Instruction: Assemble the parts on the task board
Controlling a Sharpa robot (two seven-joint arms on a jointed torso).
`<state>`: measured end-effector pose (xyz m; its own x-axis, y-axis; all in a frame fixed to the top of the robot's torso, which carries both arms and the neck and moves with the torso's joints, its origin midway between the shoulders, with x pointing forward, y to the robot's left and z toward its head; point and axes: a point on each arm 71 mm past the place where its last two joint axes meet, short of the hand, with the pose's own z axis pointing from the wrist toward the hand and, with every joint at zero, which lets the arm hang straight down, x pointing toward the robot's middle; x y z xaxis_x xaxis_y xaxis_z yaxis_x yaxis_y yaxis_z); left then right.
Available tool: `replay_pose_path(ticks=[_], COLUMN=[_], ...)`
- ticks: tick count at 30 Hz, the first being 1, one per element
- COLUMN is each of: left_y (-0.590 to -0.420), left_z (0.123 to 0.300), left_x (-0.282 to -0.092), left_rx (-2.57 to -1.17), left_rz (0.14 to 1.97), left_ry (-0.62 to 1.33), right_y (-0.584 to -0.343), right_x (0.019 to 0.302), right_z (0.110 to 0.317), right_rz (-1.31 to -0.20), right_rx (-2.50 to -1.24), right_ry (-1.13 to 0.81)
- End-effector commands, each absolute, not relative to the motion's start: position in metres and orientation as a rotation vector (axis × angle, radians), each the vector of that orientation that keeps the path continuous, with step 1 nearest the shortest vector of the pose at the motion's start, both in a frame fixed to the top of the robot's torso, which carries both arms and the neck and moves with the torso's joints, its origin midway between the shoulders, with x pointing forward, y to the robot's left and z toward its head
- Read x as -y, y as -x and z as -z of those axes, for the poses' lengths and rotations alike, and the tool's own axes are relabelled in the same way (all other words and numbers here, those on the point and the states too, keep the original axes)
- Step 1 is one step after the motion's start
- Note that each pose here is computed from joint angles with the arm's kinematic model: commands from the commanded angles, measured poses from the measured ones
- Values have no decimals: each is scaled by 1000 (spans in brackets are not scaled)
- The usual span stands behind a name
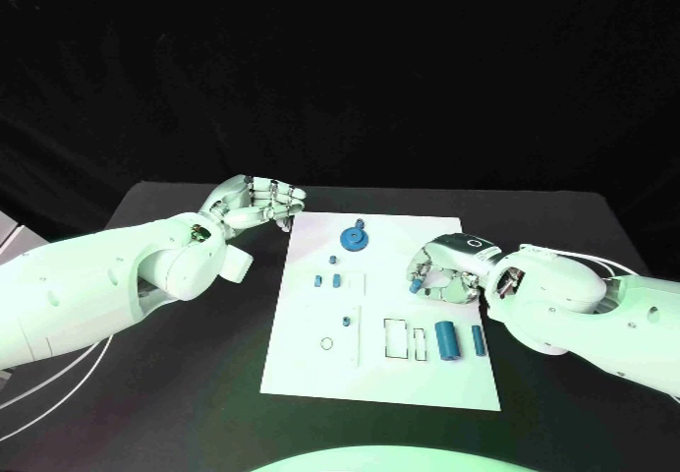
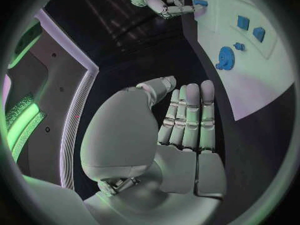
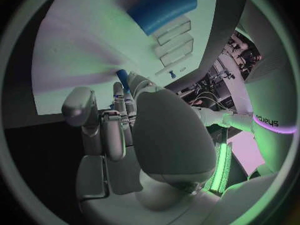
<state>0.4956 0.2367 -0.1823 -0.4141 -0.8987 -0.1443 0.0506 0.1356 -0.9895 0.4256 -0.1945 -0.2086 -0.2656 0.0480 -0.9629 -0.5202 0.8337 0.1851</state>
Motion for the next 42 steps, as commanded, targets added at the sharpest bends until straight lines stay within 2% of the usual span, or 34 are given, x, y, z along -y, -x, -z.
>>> replay_pose_path(ticks=[1, 22, 35, 42], left_y=[-495, -495, -495, -495], left_z=[182, 182, 182, 182], left_x=[-235, -235, -236, -235], left_rx=[-1568, -1571, -1570, -1569], left_rz=[1429, 1428, 1425, 1425], left_ry=[850, 851, 852, 852], right_y=[-426, -430, -429, -424], right_x=[194, 186, 185, 184], right_z=[209, 211, 207, 201], right_rz=[-558, -541, -543, -579], right_rx=[-1769, -1751, -1696, -1647], right_ry=[370, 371, 362, 338])
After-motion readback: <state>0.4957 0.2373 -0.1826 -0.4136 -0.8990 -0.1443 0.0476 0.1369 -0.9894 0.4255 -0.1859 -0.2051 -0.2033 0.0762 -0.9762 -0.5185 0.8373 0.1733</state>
